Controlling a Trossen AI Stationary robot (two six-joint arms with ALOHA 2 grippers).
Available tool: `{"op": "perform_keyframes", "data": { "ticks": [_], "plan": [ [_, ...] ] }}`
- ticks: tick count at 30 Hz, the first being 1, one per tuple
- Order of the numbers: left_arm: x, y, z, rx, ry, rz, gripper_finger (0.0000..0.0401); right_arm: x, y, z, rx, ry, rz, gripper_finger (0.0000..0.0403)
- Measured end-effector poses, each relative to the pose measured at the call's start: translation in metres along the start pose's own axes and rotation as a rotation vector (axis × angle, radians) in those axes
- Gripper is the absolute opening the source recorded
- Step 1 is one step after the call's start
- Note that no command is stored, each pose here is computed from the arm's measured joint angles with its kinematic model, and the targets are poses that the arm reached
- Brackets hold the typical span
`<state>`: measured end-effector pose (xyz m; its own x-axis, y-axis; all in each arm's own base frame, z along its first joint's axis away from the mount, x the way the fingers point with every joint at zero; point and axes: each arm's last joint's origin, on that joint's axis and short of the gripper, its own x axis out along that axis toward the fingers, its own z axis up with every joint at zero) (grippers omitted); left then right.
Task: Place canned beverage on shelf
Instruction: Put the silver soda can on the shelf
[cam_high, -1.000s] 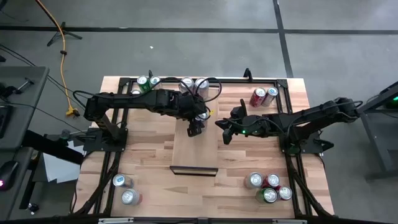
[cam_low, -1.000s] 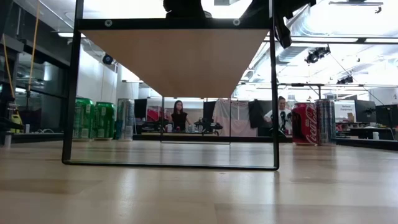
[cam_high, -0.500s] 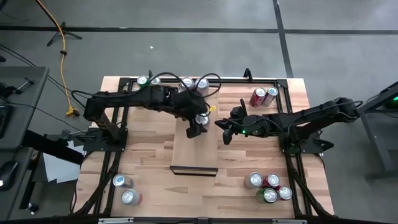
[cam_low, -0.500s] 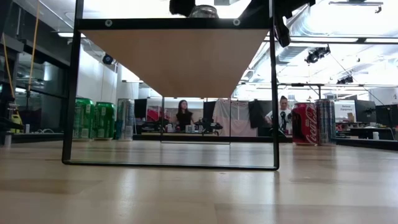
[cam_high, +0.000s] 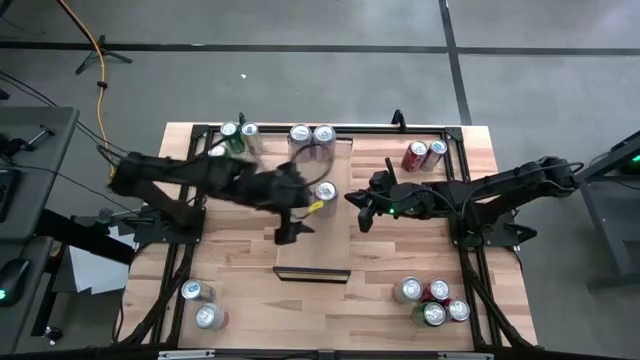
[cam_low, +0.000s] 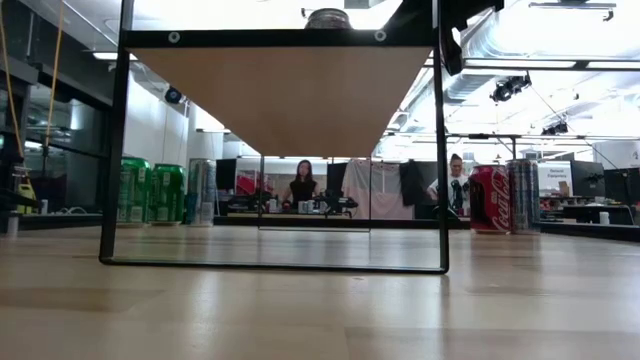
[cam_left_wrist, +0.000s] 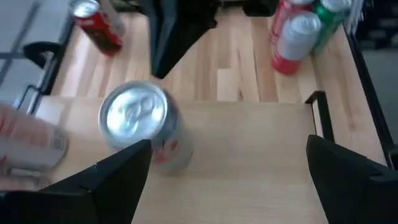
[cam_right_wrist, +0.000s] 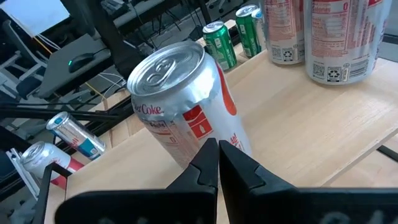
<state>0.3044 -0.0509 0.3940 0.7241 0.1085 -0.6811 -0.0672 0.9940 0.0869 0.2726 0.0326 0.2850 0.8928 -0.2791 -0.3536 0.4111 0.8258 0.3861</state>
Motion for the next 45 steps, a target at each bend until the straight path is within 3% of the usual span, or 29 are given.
{"op": "perform_keyframes", "data": {
  "ticks": [6, 10, 14, 22, 28, 36, 45],
  "plan": [
    [-0.027, -0.001, -0.063, -0.249, -0.201, 0.060, 0.0351, 0.000, 0.002, 0.001, 0.030, 0.000, 0.034, 0.0000],
    [-0.044, 0.006, -0.096, -0.391, -0.295, 0.032, 0.0351, 0.002, 0.007, 0.003, 0.173, -0.018, 0.097, 0.0000],
    [-0.055, 0.013, -0.115, -0.441, -0.325, 0.012, 0.0351, 0.008, 0.014, 0.001, 0.306, -0.031, 0.140, 0.0000],
    [-0.069, 0.019, -0.123, -0.363, -0.347, 0.026, 0.0351, 0.018, 0.029, -0.027, 0.450, 0.041, 0.119, 0.0000],
    [-0.068, 0.021, -0.123, -0.342, -0.354, 0.084, 0.0351, 0.036, 0.036, -0.038, 0.625, 0.003, 0.104, 0.0000],
    [-0.068, 0.022, -0.123, -0.365, -0.361, 0.116, 0.0351, 0.055, 0.047, -0.024, 0.611, -0.032, 0.030, 0.0000],
    [-0.067, 0.022, -0.123, -0.417, -0.365, 0.120, 0.0351, 0.064, 0.027, -0.011, 0.592, -0.109, -0.099, 0.0000]
  ]
}}
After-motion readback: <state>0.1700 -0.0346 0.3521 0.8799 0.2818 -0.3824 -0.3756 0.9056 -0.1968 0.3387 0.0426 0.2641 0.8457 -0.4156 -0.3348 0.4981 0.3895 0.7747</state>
